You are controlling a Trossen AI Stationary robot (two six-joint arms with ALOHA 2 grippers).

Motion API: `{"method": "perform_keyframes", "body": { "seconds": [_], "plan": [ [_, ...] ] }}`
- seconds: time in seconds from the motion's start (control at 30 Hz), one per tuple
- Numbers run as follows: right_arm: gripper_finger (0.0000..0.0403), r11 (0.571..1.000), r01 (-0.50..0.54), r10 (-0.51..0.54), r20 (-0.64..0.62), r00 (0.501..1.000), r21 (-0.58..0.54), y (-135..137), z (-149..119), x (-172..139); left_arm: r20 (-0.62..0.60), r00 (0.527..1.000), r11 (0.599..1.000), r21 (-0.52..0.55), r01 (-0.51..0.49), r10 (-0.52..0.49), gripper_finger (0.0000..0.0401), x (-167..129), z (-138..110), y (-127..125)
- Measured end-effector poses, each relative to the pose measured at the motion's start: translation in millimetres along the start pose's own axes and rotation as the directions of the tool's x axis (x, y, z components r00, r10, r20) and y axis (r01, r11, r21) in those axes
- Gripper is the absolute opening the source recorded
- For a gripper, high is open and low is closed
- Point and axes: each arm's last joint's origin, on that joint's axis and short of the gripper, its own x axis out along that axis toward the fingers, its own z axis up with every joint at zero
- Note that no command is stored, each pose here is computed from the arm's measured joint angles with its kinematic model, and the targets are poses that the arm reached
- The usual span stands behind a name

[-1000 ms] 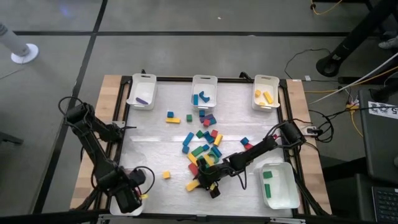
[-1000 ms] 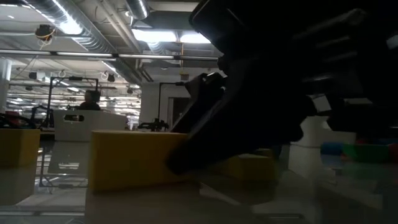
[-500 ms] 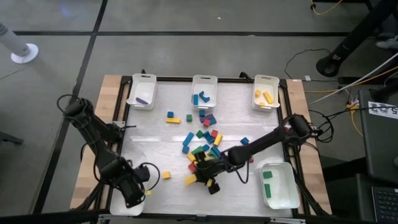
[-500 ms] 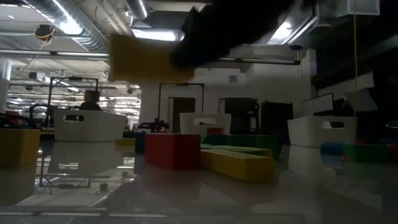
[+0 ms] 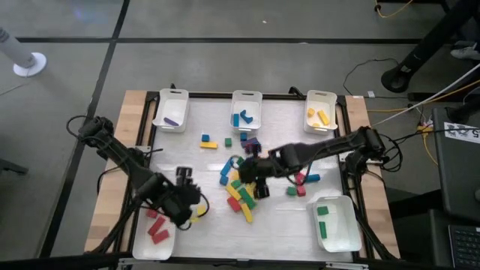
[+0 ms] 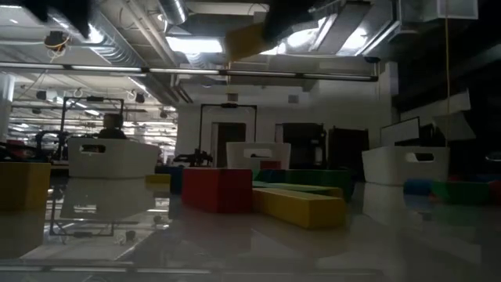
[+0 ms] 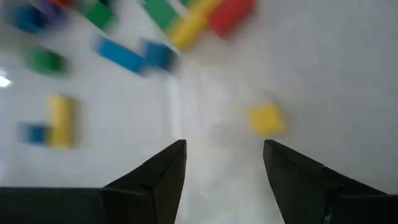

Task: Sort blocks
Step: Put the yellow block into the top right white bin

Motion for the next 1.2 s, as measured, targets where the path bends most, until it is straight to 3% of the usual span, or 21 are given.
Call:
{"method": "perform_keyframes", "body": {
  "seconds": [0.1,0.23,0.5,0.63,0.83,1.0,1.2],
  "plan": [
    [0.0137,0.993,0.11,-0.106,-0.073,0.992,0.039,-22,-5,-17,0.029,0.995,0.994,0.046,-0.097,0.096,0.0203,6,7,14],
    [0.0137,0.965,0.239,-0.212,-0.212,0.954,0.111,-52,-20,-33,-0.003,0.989,0.983,0.108,-0.145,0.147,0.0203,14,15,35],
    [0.0139,0.913,0.356,-0.226,-0.475,0.85,0.202,-103,-57,-41,-0.13,0.963,0.965,0.146,-0.218,0.238,0.0203,36,25,98],
    [0.0139,0.897,0.388,-0.201,-0.589,0.783,0.211,-125,-75,-46,-0.193,0.956,0.972,0.118,-0.202,0.222,0.0203,46,26,133],
    [0.0139,0.874,0.426,-0.211,-0.605,0.768,0.236,-160,-93,-64,-0.217,0.966,0.99,0.052,-0.135,0.143,0.0203,58,25,181],
    [0.0139,0.804,0.498,-0.226,-0.608,0.761,0.325,-191,-115,-88,-0.171,0.979,0.993,-0.015,-0.114,0.109,0.0203,65,24,216],
    [0.0138,0.706,0.569,-0.229,-0.624,0.747,0.423,-211,-149,-121,-0.154,0.98,0.986,-0.094,-0.142,0.126,0.0203,68,20,241]
  ]
}}
